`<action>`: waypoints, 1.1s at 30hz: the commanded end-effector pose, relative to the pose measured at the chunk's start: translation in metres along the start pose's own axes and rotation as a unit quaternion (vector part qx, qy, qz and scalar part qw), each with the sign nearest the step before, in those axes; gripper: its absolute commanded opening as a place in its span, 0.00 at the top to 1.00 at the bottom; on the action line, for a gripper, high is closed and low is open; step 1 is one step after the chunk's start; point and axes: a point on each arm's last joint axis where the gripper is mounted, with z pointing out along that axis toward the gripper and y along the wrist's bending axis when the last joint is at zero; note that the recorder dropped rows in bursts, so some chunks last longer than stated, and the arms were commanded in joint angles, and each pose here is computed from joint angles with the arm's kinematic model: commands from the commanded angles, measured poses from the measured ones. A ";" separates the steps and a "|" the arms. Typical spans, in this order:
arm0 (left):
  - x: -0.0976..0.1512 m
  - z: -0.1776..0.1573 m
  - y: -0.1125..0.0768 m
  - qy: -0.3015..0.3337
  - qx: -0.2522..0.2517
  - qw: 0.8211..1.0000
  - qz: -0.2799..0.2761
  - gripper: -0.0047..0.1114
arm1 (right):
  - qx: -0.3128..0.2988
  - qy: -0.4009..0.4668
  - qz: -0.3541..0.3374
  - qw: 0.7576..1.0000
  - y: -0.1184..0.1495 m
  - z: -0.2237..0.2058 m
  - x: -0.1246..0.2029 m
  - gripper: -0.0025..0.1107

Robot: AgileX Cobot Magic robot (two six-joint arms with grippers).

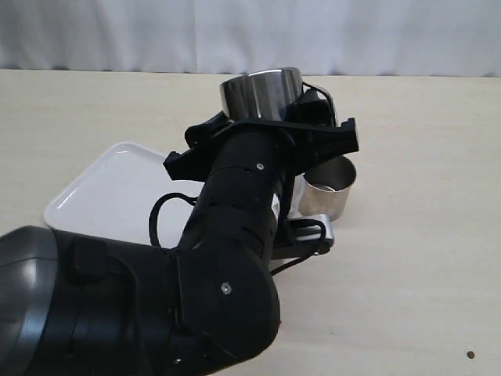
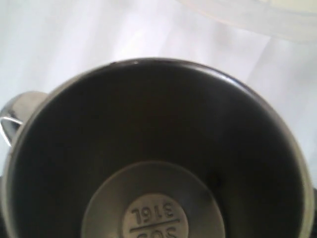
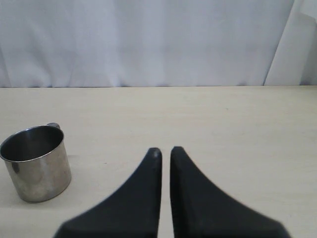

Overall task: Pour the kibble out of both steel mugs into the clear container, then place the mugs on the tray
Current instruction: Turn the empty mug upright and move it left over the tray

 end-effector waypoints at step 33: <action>0.092 -0.003 -0.028 -0.140 0.051 0.844 -0.516 0.96 | 0.003 0.000 0.001 1.000 0.000 0.000 0.001 0.94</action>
